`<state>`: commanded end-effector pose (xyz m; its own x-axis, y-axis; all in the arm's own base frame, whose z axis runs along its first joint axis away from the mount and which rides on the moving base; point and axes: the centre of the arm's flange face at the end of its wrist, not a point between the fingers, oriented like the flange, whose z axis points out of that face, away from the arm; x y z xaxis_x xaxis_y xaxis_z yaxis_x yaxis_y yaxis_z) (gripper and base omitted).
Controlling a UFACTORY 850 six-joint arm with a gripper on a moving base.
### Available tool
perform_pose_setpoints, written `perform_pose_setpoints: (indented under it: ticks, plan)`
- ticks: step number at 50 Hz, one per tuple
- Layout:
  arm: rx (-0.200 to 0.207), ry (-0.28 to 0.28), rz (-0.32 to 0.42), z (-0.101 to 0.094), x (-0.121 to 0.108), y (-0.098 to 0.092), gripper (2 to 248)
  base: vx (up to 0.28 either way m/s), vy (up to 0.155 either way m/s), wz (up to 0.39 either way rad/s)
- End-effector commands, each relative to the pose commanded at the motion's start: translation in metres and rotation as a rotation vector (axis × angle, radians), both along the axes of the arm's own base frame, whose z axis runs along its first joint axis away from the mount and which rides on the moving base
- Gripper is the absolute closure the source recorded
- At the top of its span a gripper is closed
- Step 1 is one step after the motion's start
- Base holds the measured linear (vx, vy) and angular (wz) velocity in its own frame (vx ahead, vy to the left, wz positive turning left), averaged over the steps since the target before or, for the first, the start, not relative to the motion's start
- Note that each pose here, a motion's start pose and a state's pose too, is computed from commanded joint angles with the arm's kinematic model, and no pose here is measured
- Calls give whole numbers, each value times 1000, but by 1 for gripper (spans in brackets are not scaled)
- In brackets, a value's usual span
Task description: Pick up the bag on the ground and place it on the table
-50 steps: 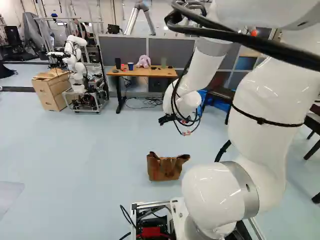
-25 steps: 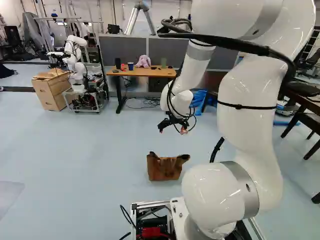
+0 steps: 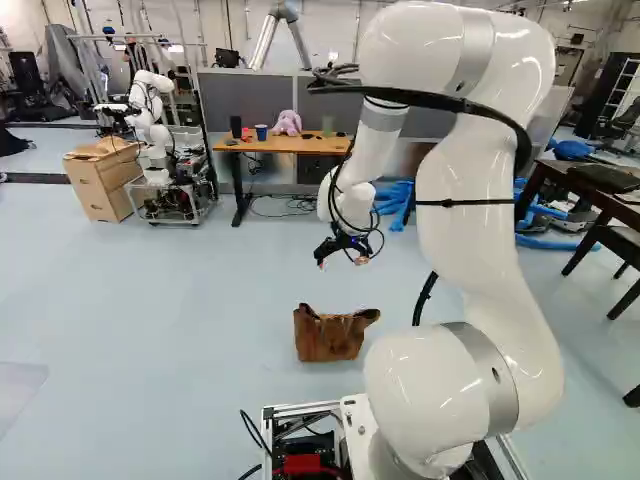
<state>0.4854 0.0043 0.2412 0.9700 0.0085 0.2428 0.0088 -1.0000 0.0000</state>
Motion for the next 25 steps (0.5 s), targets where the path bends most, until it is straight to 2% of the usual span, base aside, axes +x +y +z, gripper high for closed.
perform_pose_setpoints:
  ticks: [25]
  plan:
    - [-3, 44, 9, -36, 15, -1, 3, 0, 0, 0]
